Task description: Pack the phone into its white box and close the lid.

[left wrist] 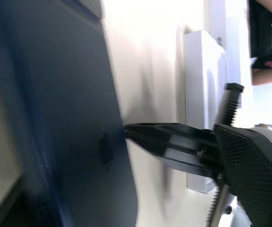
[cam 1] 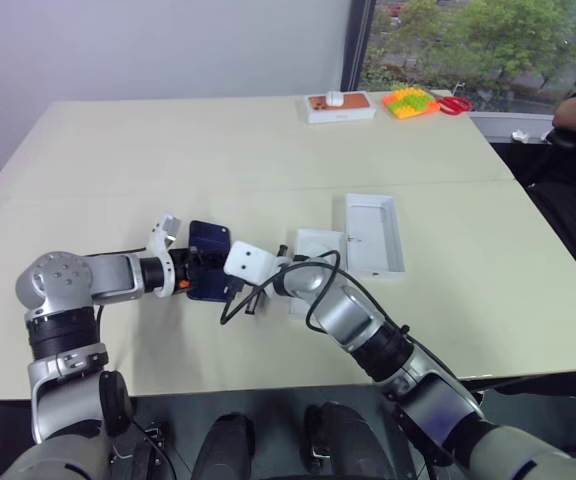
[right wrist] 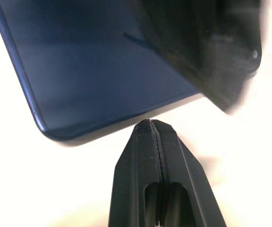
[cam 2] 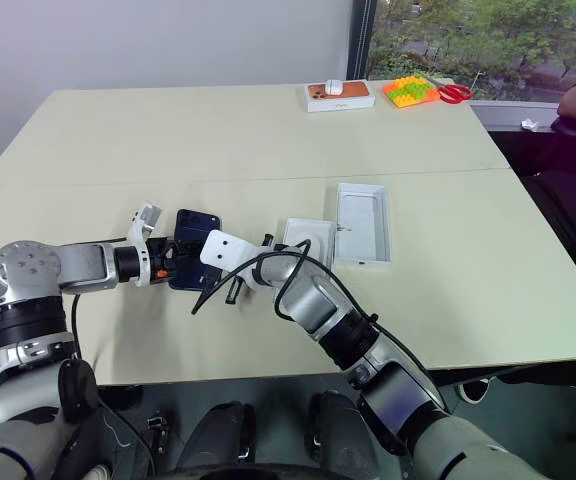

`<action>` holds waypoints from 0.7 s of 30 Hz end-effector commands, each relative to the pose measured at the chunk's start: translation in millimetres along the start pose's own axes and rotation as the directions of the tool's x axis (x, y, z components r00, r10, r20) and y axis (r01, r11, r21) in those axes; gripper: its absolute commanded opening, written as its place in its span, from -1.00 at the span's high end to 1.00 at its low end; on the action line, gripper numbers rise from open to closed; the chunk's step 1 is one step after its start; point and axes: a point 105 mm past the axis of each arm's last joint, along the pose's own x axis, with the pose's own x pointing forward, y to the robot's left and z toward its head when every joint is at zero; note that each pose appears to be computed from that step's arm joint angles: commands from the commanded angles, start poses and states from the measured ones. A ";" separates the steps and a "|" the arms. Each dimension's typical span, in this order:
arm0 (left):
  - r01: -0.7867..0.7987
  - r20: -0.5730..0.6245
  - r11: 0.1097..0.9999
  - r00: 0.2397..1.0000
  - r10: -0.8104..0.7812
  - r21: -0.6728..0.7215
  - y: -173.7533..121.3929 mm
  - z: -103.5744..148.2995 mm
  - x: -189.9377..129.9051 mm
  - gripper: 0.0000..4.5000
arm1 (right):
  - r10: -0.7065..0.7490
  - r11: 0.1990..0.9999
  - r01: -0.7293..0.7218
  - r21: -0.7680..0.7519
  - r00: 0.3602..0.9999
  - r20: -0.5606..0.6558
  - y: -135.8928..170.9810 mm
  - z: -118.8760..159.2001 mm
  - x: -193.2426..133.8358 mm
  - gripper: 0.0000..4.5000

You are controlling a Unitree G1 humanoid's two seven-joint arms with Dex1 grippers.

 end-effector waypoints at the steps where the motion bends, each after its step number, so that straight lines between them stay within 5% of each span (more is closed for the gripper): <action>1: -0.064 0.001 0.998 0.998 0.064 0.002 12.7 -0.4 -7.8 -0.44 | -0.010 1.000 0.010 -0.005 1.000 0.006 -3.4 2.5 -5.1 1.00; 16: -0.093 0.033 0.996 0.995 0.093 -0.014 28.3 5.0 -24.1 -0.44 | -0.080 0.997 0.080 -0.001 0.997 0.001 -19.1 6.4 -25.2 1.00; 19: -0.077 0.032 0.997 0.996 0.078 -0.007 24.0 5.2 -21.6 -0.06 | -0.098 0.995 0.098 -0.003 0.995 0.012 -24.4 11.8 -30.3 1.00; 21: -0.066 0.038 0.998 0.997 0.066 -0.001 20.6 7.4 -21.4 0.36 | -0.106 0.994 0.106 -0.006 0.994 0.014 -25.7 13.3 -32.7 1.00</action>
